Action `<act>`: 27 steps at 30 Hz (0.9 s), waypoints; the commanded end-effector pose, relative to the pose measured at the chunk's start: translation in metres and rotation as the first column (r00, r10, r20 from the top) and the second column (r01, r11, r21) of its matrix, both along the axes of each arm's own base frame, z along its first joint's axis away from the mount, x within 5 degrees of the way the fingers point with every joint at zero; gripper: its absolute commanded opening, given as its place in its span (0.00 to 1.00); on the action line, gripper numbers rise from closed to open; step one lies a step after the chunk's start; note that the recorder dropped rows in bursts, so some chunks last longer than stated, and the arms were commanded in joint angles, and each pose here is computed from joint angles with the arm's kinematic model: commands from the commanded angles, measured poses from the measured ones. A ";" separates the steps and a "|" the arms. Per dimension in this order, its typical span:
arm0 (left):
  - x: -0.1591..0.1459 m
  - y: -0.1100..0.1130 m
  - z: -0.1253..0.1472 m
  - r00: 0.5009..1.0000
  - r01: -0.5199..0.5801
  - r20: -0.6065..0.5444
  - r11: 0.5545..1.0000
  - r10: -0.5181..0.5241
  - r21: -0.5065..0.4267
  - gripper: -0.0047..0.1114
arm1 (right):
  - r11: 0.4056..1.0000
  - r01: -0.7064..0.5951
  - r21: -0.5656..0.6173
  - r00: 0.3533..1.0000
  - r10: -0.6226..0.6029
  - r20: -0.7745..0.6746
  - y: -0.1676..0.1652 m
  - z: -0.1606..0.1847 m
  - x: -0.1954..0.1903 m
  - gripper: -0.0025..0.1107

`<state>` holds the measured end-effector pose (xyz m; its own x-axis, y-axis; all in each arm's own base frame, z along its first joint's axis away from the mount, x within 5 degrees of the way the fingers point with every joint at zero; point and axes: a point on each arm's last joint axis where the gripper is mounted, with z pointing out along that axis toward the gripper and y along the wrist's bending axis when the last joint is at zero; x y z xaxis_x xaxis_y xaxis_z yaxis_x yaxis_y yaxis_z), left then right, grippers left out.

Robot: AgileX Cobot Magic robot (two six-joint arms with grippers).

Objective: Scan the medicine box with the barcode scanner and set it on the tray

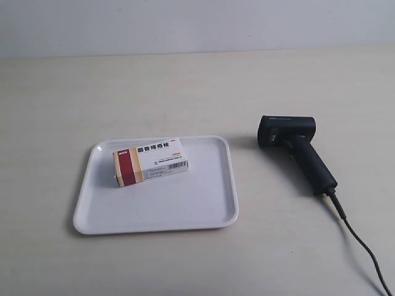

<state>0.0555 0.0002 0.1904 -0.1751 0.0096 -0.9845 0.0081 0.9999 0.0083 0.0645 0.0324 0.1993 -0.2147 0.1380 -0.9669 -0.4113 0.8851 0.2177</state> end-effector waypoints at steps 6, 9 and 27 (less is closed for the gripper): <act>0.000 0.000 -0.001 1.000 -0.001 0.004 1.000 0.001 0.006 0.06 | 0.998 0.066 0.006 0.995 -0.066 0.071 -0.006 0.004 -0.002 0.02; 0.000 0.000 -0.001 1.000 -0.001 0.004 1.000 0.001 0.006 0.06 | 0.982 0.185 0.030 0.975 -0.187 0.119 -0.015 0.007 -0.004 0.02; 0.000 0.000 -0.001 1.000 -0.001 0.004 1.000 0.001 0.006 0.06 | 0.925 0.375 -0.055 0.921 -0.365 0.133 -0.028 0.002 -0.008 0.02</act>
